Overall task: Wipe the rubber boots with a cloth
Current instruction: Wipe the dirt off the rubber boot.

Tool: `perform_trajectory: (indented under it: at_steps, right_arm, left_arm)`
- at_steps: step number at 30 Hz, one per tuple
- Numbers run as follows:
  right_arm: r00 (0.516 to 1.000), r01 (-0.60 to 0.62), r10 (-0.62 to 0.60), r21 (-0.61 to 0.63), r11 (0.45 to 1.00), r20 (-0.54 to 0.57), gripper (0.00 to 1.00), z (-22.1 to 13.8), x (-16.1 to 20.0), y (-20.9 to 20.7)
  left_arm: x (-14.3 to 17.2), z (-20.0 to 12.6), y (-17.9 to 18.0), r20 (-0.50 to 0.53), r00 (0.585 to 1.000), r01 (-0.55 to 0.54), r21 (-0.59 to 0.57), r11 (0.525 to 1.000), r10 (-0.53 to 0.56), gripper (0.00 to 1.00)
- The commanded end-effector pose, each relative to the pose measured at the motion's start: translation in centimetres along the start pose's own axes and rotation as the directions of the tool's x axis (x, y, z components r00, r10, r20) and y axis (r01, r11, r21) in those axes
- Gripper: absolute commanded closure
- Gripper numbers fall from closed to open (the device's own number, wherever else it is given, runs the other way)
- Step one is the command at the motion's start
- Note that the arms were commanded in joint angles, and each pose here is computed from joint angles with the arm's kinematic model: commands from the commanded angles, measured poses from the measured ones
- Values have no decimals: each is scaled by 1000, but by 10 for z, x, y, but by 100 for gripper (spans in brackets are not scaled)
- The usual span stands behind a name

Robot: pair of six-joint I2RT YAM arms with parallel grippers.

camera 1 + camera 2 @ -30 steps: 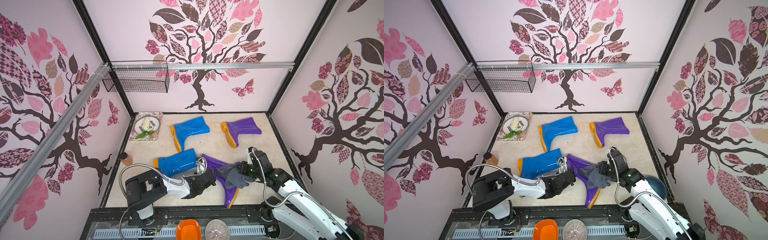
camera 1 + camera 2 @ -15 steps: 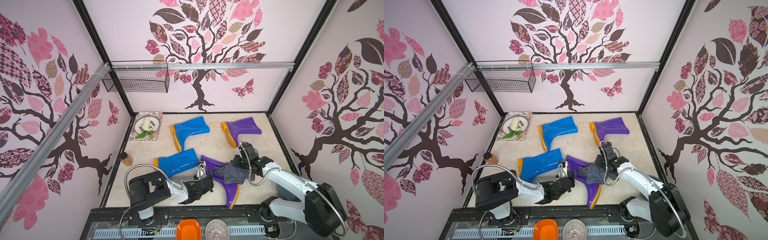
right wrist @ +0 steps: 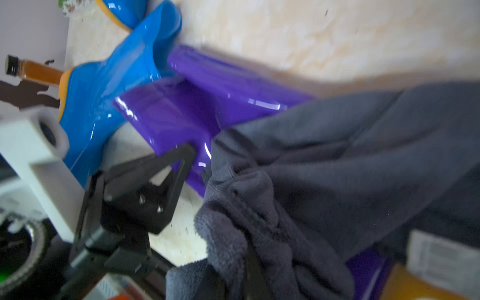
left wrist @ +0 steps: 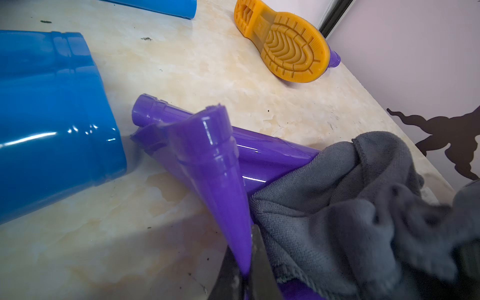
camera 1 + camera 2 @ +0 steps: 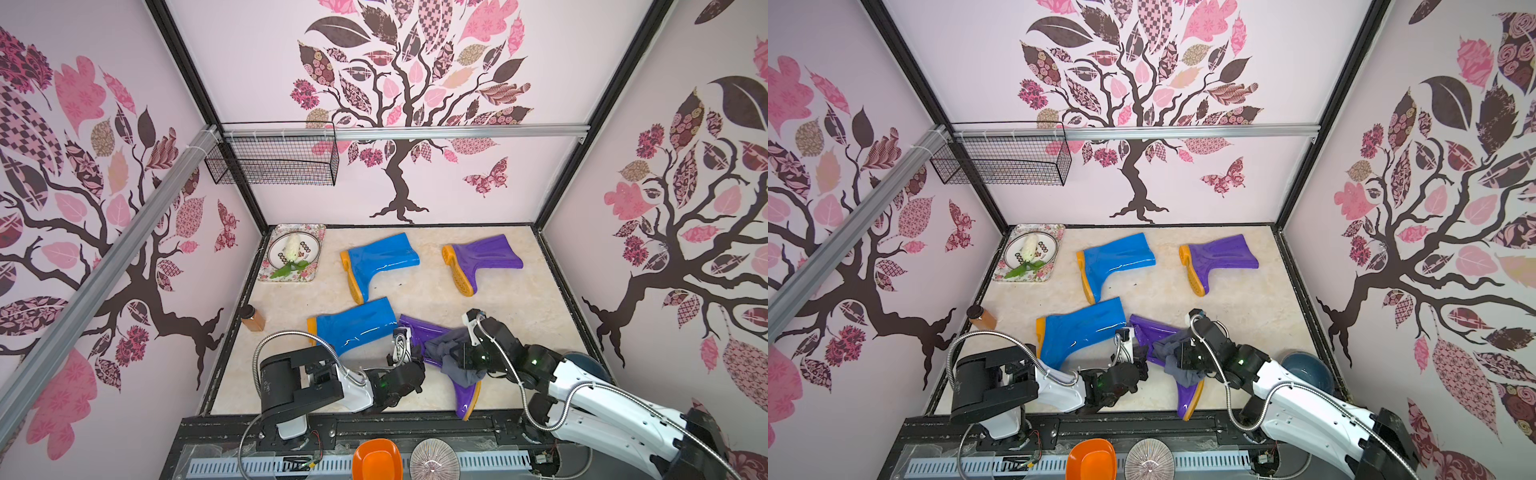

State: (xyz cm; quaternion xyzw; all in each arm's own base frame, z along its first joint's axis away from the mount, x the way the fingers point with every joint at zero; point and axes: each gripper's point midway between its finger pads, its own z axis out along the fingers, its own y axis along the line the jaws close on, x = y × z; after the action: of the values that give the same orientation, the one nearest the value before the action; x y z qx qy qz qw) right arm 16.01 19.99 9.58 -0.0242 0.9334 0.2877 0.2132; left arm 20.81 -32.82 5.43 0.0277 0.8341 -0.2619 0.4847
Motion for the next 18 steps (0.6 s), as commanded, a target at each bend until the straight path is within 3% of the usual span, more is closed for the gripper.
perform_trajectory:
  at_steps: [1,13,16,18]
  right_arm:
    - [995,-54,54,-4,999,-87,100,-7,27,8]
    - [987,-85,80,-36,996,-139,100,-15,59,25]
    - [991,-40,41,13,999,-129,100,-12,65,22]
    - [998,-14,21,99,995,-67,100,-15,52,8]
  left_arm:
    - [-1,-3,-6,4,1000,-12,18,1000,12,100]
    - [-25,15,3,7,999,39,-2,999,-39,100]
    - [-25,16,-4,-10,999,33,19,999,-33,100]
    - [-21,17,-6,-29,999,41,32,999,-40,100]
